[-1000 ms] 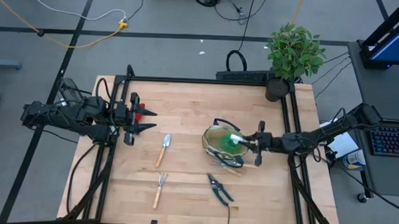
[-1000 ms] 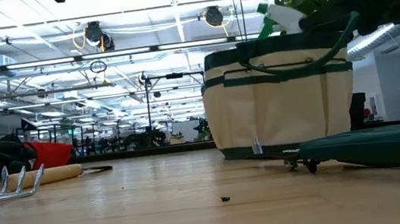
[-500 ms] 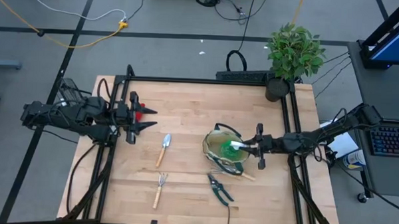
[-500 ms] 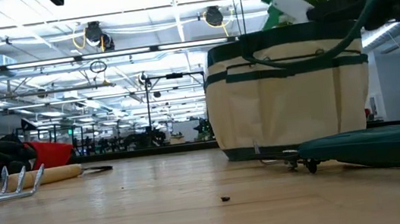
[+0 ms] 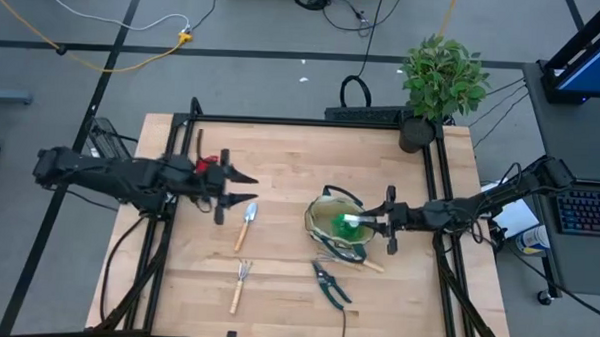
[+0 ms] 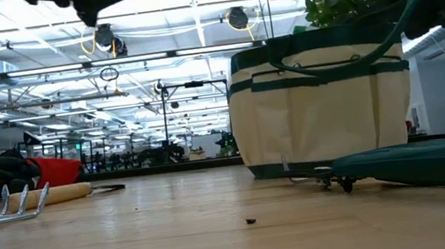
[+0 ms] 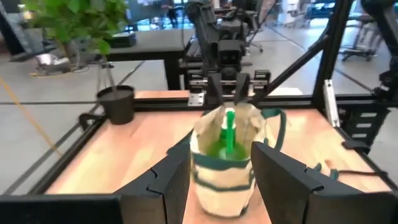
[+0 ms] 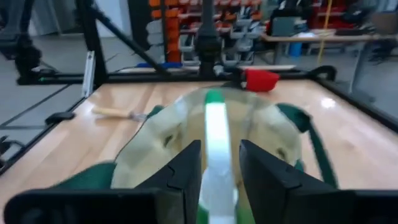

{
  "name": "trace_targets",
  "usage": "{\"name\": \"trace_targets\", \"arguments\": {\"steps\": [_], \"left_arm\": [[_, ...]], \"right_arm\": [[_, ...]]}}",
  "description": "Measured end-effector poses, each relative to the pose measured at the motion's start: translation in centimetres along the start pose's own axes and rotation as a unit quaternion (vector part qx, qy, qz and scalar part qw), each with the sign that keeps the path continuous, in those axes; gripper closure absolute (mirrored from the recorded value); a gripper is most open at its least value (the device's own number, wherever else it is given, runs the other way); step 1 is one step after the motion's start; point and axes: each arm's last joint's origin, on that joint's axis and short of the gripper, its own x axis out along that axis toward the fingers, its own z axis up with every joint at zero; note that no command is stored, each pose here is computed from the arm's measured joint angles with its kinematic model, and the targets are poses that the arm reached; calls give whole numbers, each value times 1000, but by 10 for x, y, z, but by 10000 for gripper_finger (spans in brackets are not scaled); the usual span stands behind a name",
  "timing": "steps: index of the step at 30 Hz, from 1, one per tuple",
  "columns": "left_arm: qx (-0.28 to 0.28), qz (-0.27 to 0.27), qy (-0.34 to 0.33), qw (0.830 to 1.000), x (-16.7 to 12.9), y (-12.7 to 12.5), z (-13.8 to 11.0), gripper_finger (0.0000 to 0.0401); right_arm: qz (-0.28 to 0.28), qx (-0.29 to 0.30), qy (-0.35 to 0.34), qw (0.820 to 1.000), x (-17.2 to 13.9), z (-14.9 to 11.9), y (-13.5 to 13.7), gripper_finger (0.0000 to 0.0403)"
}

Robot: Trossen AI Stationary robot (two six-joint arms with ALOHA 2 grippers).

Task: Pick & Place Garden tools in Gardening bag
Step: Put the green spray bottle into the white gardening bag

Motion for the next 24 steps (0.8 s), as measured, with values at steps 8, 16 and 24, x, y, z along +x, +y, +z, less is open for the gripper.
{"name": "trace_targets", "arguments": {"steps": [8,16,24], "left_arm": [[3,-39,-22,999,43,-6,-12,224],[10,-22,-7,1000,50,-5,-18,224],[10,-22,-7,1000,50,-5,-18,224]], "right_arm": [[29,14,-98,995,-2,20,2,261],[36,-16,-23,999,22,61,13,236],[-10,18,179,984,43,87,14,236]]}}
